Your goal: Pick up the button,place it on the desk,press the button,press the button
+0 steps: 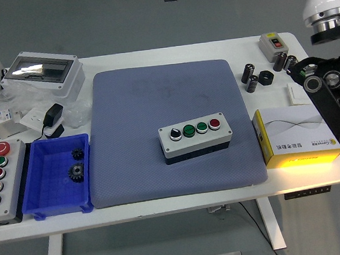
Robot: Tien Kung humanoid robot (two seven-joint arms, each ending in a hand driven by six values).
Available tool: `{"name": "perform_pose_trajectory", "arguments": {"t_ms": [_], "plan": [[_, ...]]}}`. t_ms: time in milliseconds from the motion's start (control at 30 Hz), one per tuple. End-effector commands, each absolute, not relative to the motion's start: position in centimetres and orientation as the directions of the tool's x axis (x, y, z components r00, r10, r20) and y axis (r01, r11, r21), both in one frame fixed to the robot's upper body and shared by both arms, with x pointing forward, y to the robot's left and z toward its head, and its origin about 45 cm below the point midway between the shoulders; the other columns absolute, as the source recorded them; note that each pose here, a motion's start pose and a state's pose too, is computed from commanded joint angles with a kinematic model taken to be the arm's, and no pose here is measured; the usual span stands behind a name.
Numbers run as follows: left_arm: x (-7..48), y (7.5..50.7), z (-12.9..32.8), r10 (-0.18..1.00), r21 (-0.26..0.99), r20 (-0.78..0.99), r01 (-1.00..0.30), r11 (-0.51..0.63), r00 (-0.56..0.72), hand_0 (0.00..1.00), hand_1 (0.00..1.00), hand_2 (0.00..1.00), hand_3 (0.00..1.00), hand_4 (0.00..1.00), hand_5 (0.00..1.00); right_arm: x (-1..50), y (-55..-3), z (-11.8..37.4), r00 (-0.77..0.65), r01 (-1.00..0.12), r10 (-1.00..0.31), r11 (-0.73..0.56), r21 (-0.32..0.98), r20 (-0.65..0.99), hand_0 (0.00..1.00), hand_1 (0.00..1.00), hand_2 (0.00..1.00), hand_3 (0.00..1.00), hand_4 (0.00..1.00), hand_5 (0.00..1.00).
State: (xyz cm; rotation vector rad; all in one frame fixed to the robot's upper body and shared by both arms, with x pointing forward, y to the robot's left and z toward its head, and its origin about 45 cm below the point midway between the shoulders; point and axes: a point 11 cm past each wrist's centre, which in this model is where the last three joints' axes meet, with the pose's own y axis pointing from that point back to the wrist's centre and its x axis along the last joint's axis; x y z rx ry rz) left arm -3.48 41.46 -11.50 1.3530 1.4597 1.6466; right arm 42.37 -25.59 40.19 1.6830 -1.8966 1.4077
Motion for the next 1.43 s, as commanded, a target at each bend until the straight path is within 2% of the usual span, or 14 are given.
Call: {"name": "perform_pose_trajectory", "arguments": {"t_ms": [167, 200, 367, 400, 567, 600, 933, 1433], "plan": [[-3.5, 41.3, -11.6, 0.886, 0.945, 0.315, 0.205, -0.257, -0.341, 0.65, 0.556, 0.621, 0.596, 0.651, 0.122, 44.2, -26.1, 36.1, -0.188, -0.959, -0.474, -0.1, -0.265, 0.86, 0.387, 0.454, 0.533, 0.685, 0.398, 0.13], [-3.5, 41.3, -11.6, 0.886, 0.945, 0.315, 0.205, -0.257, -0.341, 0.65, 0.558, 0.621, 0.598, 0.652, 0.127, 44.4, -26.3, 35.6, -0.171, -0.968, -0.45, -0.09, -0.235, 0.877, 0.588, 0.608, 0.642, 0.655, 0.599, 0.293], [-3.6, 41.4, -11.5, 0.884, 0.943, 0.319, 0.207, -0.26, -0.341, 0.65, 0.558, 0.621, 0.598, 0.652, 0.127, 44.8, -27.1, 34.1, -0.095, -0.993, -0.375, -0.034, -0.116, 0.922, 0.588, 0.608, 0.642, 0.655, 0.599, 0.293], [-3.6, 41.4, -11.5, 0.884, 0.943, 0.319, 0.207, -0.26, -0.342, 0.65, 0.565, 0.621, 0.598, 0.652, 0.145, 44.8, -27.2, 34.0, -0.089, -0.994, -0.372, -0.029, -0.108, 0.924, 0.998, 0.936, 0.924, 0.971, 0.998, 0.998], [-3.6, 41.3, -11.6, 0.885, 0.943, 0.318, 0.207, -0.259, -0.341, 0.65, 0.565, 0.621, 0.598, 0.652, 0.145, 44.7, -27.1, 33.7, -0.068, -0.996, -0.381, -0.03, -0.086, 0.922, 0.998, 0.936, 0.924, 0.971, 0.998, 0.998], [-3.5, 41.3, -11.6, 0.885, 0.943, 0.318, 0.207, -0.259, -0.341, 0.649, 0.564, 0.621, 0.597, 0.652, 0.146, 44.7, -27.0, 33.7, -0.064, -0.996, -0.388, -0.035, -0.084, 0.92, 0.998, 0.998, 0.995, 0.998, 0.998, 0.998], [-3.6, 41.5, -11.5, 0.882, 0.94, 0.326, 0.218, -0.263, -0.342, 0.647, 0.564, 0.621, 0.595, 0.652, 0.147, 44.5, -26.7, 32.6, 0.009, -0.997, -0.461, -0.071, -0.027, 0.887, 0.998, 0.998, 0.998, 0.998, 0.998, 0.998], [-3.6, 41.5, -11.5, 0.879, 0.938, 0.332, 0.223, -0.267, -0.342, 0.647, 0.562, 0.621, 0.595, 0.653, 0.149, 44.1, -28.2, 32.9, -0.023, -0.997, -0.452, -0.05, -0.051, 0.892, 0.998, 0.998, 0.991, 0.998, 0.998, 0.998]]}}
